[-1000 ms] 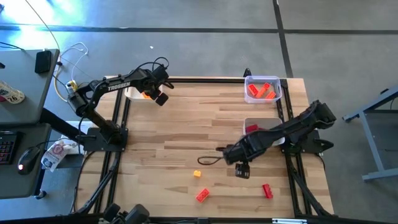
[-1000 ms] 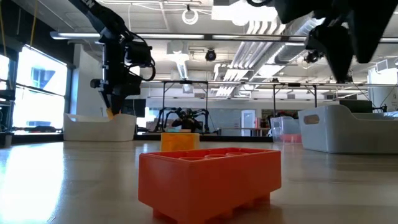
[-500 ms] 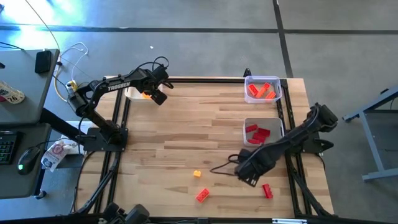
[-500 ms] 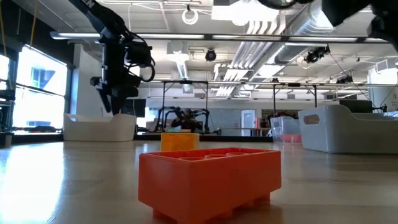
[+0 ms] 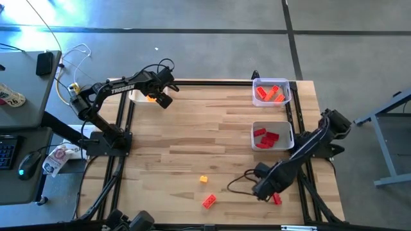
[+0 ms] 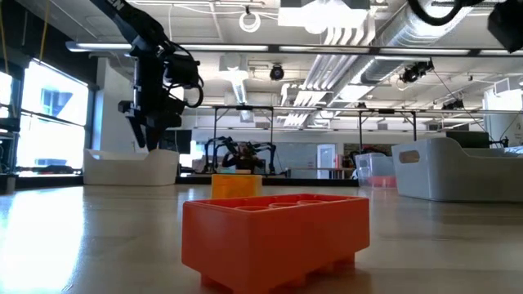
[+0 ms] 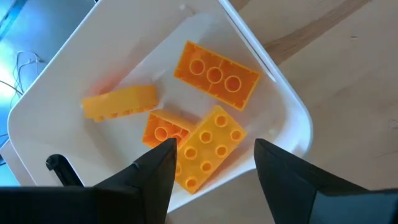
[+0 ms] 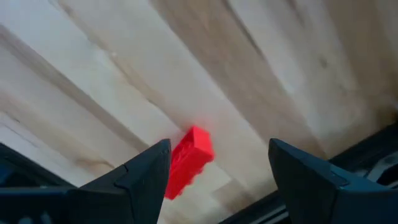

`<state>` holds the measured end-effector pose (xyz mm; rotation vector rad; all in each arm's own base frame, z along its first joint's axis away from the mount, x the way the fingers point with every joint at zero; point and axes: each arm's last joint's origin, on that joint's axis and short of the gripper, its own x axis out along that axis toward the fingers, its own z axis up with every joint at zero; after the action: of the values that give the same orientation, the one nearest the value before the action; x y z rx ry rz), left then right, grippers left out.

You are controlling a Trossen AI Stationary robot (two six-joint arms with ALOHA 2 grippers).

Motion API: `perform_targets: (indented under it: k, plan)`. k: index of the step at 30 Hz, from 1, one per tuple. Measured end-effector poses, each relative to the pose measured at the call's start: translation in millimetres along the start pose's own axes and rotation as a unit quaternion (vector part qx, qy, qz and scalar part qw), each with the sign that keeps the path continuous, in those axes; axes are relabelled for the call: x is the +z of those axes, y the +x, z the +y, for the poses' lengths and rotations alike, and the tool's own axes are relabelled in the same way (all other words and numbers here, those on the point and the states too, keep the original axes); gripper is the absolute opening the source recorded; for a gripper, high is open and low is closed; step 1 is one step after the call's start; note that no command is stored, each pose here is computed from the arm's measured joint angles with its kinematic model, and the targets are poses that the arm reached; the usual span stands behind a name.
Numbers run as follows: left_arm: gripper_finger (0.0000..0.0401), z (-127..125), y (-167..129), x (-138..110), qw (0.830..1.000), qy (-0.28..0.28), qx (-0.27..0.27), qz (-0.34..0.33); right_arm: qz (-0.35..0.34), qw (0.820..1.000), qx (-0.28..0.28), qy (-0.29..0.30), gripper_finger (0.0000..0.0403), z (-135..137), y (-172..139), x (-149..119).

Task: Sort & place blocks by color
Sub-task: Put the red game piece into the gray bin

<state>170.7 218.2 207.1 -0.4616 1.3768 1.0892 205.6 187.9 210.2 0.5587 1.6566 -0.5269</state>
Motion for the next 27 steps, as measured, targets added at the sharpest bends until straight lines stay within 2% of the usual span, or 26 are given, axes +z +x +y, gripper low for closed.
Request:
perform_targets:
  k: [5,15,24,27]
  plan:
    - [0.0200,0,0,0,1.000,0.000,0.000,0.000,-0.003,0.999,-0.003,0.055,0.0256,2,3,-17]
    - [0.0200,-1,0,0,1.000,0.000,-0.016,0.002,-0.060,0.986,0.015,0.154,0.0256,7,7,-48]
    - [0.0200,-2,0,0,1.000,-0.007,-0.028,0.003,-0.084,0.975,0.041,0.203,0.0256,9,12,-69]
    - [0.0200,-2,0,0,1.000,-0.007,-0.028,0.003,-0.084,0.975,0.032,0.204,0.0256,13,20,-72]
